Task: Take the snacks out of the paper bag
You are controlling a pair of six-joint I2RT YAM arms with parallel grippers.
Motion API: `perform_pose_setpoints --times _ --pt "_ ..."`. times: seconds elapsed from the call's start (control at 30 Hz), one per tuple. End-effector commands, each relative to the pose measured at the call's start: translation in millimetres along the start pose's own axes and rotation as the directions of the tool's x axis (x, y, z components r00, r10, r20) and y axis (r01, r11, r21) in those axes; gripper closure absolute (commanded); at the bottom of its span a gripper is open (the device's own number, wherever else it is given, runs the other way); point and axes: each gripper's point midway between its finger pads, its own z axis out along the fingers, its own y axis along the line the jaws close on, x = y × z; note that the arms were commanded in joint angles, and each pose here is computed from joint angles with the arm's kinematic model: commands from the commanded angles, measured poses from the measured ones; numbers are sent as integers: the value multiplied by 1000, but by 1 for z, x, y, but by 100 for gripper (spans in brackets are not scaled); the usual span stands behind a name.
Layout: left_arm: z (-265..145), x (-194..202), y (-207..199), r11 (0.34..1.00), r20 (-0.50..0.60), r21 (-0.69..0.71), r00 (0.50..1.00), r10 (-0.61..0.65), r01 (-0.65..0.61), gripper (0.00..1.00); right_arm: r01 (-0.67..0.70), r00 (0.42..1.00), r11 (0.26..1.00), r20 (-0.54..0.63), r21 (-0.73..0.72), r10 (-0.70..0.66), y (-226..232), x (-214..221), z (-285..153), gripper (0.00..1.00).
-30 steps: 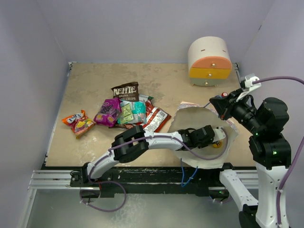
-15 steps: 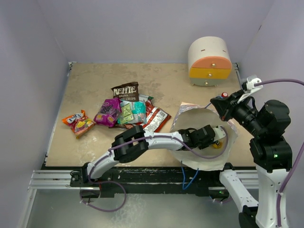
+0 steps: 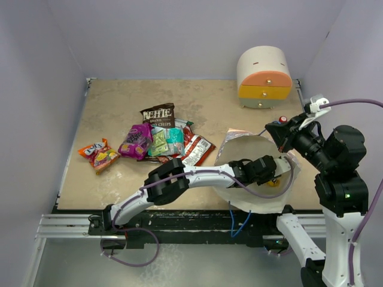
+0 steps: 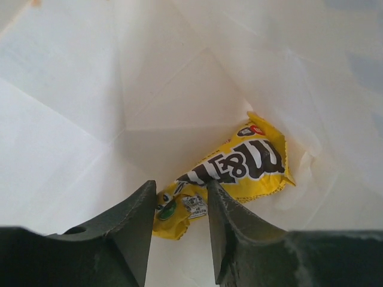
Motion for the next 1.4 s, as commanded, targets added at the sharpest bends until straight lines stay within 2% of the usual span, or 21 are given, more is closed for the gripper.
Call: perform_pose_setpoints --times 0.0,0.17,0.3,0.43,0.73,1.0,1.17,1.23,1.37 --pt "8 1 -3 1000 1 17 1000 23 -23 56 47 998 999 47 8 -47 0 -18 -3 100" --pt "7 8 -2 999 -22 14 999 37 -37 52 49 998 999 37 -2 -49 2 -15 -3 100" --pt "5 9 -1 999 -32 9 999 41 -41 67 51 998 999 34 -7 -51 2 -13 -3 100" --pt "-6 -7 3 1000 -18 4 1000 22 -22 83 54 998 999 39 -6 -54 3 -12 -5 100" --pt "-55 -38 12 998 -4 8 998 -56 56 100 60 992 998 110 27 -62 -2 -24 -5 100" --pt "-133 -46 6 982 -48 105 987 -150 155 100 30 984 991 169 128 -51 -17 -34 -10 100" --pt "-193 -47 -13 952 -73 250 984 -164 177 100 10 982 984 186 178 -43 -26 -35 -9 100" --pt "-218 -53 -15 934 -57 279 974 -217 224 100 -19 982 982 187 186 -17 -30 -32 -6 100" --pt "-278 -84 -9 890 59 338 938 -343 305 100 -81 978 986 200 144 51 -25 -29 0 100"
